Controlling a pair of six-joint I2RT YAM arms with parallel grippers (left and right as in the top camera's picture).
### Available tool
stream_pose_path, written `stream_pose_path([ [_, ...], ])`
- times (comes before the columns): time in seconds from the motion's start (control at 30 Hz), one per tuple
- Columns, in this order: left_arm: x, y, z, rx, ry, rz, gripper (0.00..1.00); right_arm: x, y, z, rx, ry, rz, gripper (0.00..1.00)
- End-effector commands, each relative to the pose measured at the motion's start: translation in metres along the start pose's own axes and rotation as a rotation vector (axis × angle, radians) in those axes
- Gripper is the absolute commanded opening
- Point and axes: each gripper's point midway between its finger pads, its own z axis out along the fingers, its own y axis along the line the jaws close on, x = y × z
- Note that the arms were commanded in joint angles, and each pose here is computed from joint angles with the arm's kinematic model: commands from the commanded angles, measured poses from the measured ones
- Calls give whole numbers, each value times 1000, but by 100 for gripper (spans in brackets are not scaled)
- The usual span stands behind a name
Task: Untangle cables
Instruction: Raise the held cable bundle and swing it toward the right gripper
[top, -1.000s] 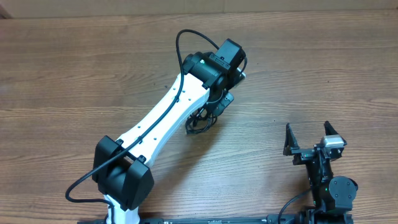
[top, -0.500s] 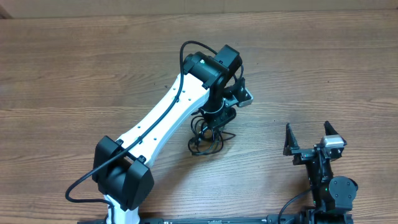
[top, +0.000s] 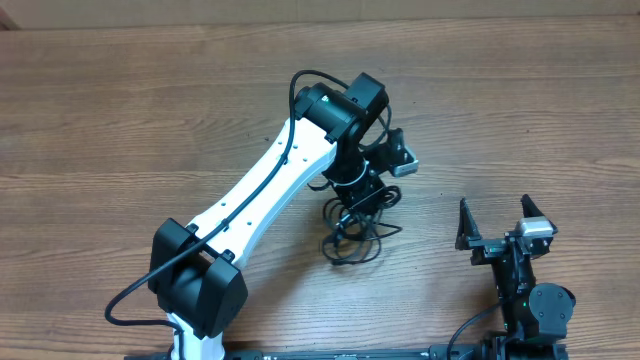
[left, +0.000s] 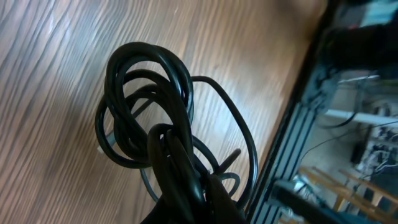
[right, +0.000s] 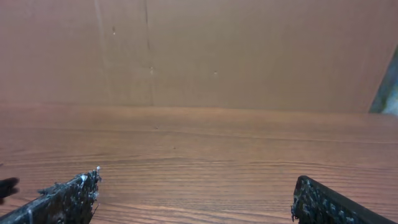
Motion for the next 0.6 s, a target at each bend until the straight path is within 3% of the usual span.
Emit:
stream_pose_path([
  [0.0, -22, -21, -7, 100, -98, 49, 4, 4, 1, 1, -5, 4, 7, 100],
  [0.57, -75, -1, -16, 42, -298, -102, 4, 4, 1, 1, -5, 4, 7, 100],
])
